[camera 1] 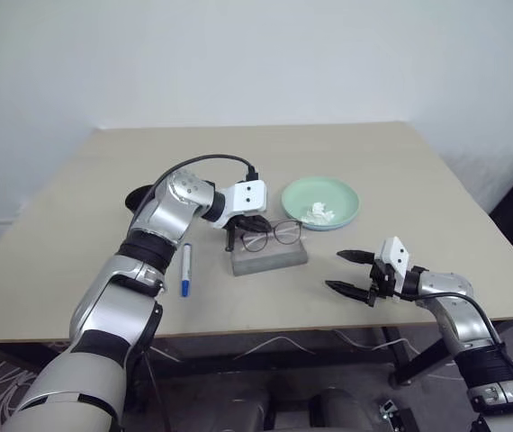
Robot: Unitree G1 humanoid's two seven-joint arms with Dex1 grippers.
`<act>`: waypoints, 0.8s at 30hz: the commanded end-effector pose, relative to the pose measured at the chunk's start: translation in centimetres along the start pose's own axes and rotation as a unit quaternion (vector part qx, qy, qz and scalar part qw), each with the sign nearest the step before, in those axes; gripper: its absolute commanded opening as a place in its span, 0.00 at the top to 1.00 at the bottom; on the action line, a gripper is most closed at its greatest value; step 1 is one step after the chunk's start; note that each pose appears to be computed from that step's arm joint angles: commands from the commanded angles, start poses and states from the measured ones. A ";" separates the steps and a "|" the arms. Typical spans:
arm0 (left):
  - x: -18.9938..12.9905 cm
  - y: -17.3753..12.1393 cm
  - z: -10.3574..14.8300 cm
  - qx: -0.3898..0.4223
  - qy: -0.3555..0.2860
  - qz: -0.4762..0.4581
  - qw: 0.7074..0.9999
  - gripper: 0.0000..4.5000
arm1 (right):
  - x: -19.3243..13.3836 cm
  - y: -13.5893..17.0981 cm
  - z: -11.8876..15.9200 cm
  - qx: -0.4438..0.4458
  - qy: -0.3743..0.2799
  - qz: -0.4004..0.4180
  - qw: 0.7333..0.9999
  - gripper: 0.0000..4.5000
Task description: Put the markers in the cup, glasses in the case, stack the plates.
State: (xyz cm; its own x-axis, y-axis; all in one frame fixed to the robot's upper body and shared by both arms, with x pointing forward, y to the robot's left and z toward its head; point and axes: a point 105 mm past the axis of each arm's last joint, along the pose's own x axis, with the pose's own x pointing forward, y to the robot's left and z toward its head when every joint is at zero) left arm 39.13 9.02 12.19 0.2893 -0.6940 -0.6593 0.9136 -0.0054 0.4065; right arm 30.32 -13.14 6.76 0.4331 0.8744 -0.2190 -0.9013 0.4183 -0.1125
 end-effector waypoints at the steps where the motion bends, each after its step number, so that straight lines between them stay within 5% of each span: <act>1: 0.1 1.1 0.4 0.040 0.018 0.029 0.999 1.00 | 0.1 -0.1 1.4 -0.020 -0.020 -0.002 1.000 0.12; 24: 2.5 -0.8 -1.3 0.021 0.030 0.005 0.999 1.00 | 0.1 -0.2 0.6 -0.019 -0.013 -0.010 1.000 0.12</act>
State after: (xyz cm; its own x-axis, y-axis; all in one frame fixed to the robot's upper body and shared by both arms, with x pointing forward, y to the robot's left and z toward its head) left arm 39.54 8.40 8.73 0.3196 -0.6379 -0.7007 0.9033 -0.0182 0.4286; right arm 30.25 -13.09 6.28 0.4423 0.8690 -0.2220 -0.8969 0.4280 -0.1118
